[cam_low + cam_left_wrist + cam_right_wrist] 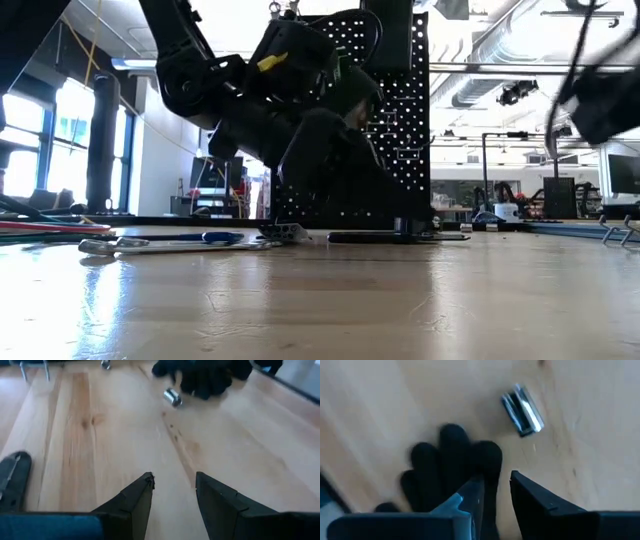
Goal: Hang tools onto peg board
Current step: Put the socket into the black bin on the peg board
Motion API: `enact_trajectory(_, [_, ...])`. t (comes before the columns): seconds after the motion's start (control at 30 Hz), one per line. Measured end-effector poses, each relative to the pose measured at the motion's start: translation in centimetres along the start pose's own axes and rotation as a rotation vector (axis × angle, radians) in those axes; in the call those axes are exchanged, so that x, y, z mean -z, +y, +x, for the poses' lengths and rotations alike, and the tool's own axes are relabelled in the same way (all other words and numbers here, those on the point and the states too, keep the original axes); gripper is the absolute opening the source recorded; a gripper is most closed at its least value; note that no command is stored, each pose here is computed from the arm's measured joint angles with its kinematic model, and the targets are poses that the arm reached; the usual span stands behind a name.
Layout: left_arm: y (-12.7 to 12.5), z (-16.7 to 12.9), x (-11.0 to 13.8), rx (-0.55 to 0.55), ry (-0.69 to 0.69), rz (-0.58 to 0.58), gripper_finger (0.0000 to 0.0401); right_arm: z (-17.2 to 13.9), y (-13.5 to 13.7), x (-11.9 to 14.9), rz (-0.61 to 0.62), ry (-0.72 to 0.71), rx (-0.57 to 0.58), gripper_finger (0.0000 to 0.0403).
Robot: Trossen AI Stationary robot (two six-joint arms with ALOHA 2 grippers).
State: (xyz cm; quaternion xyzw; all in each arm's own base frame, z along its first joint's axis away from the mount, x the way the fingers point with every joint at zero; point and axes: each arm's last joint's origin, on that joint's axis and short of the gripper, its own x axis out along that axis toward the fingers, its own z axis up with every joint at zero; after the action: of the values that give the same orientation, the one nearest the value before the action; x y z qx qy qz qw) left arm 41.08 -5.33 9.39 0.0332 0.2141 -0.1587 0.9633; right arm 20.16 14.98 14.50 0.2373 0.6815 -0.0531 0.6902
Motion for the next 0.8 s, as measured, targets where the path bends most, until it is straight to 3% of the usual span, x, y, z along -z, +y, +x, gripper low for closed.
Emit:
enact_trajectory(0.2, [-0.5, 0.1, -0.2, 0.085, -0.03, 0.01, 0.0153, 1.9, -0.8, -1.3, 0.011, -0.052, 0.02, 0.0089])
enact_trajectory(0.33, [-1.0, 0.4, 0.2, 0.119, -0.021, 0.006, 0.0171, 1.7, -0.7, -3.9, -0.063, -0.271, -0.022, 0.0089])
enact_trajectory(0.47, [-1.0, 0.5, 0.3, 0.116, -0.013, -0.016, 0.0189, 1.1, -1.9, -5.7, -0.048, -0.442, 0.088, 0.0089])
enact_trajectory(0.8, [-0.1, 0.5, 1.9, -0.046, 0.169, 0.008, 0.02, 1.0, -2.4, -5.4, -0.053, -0.39, 0.117, 0.0089])
